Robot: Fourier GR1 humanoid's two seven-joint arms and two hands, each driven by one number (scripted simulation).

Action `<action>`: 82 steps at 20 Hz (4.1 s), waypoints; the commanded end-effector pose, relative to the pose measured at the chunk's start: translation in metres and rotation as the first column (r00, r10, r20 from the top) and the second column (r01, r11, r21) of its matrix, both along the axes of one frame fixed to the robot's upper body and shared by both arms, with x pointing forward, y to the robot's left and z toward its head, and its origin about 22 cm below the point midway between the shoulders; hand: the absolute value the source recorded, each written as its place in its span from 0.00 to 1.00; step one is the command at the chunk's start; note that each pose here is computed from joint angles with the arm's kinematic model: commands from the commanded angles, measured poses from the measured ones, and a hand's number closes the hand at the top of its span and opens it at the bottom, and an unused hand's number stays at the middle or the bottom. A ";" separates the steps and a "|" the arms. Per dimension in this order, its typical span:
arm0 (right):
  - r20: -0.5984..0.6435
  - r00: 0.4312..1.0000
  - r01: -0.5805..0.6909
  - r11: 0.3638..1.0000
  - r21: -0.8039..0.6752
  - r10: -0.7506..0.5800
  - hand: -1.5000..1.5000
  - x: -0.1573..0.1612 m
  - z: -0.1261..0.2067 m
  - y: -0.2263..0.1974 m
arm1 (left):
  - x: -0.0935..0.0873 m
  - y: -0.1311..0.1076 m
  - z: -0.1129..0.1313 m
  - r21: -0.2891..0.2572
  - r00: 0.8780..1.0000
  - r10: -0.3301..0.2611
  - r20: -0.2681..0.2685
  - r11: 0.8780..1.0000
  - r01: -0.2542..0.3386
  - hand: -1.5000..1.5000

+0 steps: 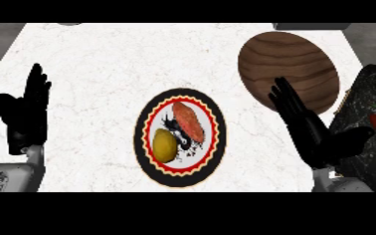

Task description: Pick the sweet potato from the plate and place it in the bowl

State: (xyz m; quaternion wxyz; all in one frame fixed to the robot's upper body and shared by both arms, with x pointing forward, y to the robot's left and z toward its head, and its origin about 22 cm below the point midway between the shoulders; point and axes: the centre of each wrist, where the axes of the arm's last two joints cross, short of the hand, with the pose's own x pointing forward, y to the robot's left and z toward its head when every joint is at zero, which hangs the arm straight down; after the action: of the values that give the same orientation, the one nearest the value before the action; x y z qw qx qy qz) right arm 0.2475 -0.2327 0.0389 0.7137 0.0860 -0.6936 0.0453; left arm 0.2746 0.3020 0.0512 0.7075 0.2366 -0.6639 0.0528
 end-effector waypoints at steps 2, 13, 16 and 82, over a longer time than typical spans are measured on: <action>0.013 0.965 -0.259 0.957 -0.134 0.263 1.00 0.001 -0.001 0.040 | 0.004 -0.030 -0.003 -0.018 0.989 -0.145 0.040 0.989 0.146 0.50; 0.322 0.910 -0.221 0.963 -0.152 0.260 0.00 -0.015 -0.029 0.148 | -0.001 -0.088 -0.012 -0.132 0.900 -0.428 0.084 0.890 0.436 0.50; 0.433 0.858 -0.215 0.959 -0.183 0.275 0.00 0.005 -0.015 0.126 | -0.010 -0.086 -0.022 -0.121 0.895 -0.434 0.101 0.888 0.444 0.50; -0.175 0.909 -0.413 0.760 -0.502 0.378 0.00 0.058 -0.006 0.129 | 0.007 -0.077 -0.010 -0.114 0.906 -0.414 0.087 0.899 0.422 0.50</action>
State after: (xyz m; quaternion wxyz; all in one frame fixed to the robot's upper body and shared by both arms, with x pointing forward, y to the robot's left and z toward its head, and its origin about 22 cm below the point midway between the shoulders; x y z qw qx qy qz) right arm 0.3056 -0.0946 0.0286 0.7066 0.0626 -0.6019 0.3669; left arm 0.2768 0.2179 0.0277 0.6981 0.0300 -0.7135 -0.0504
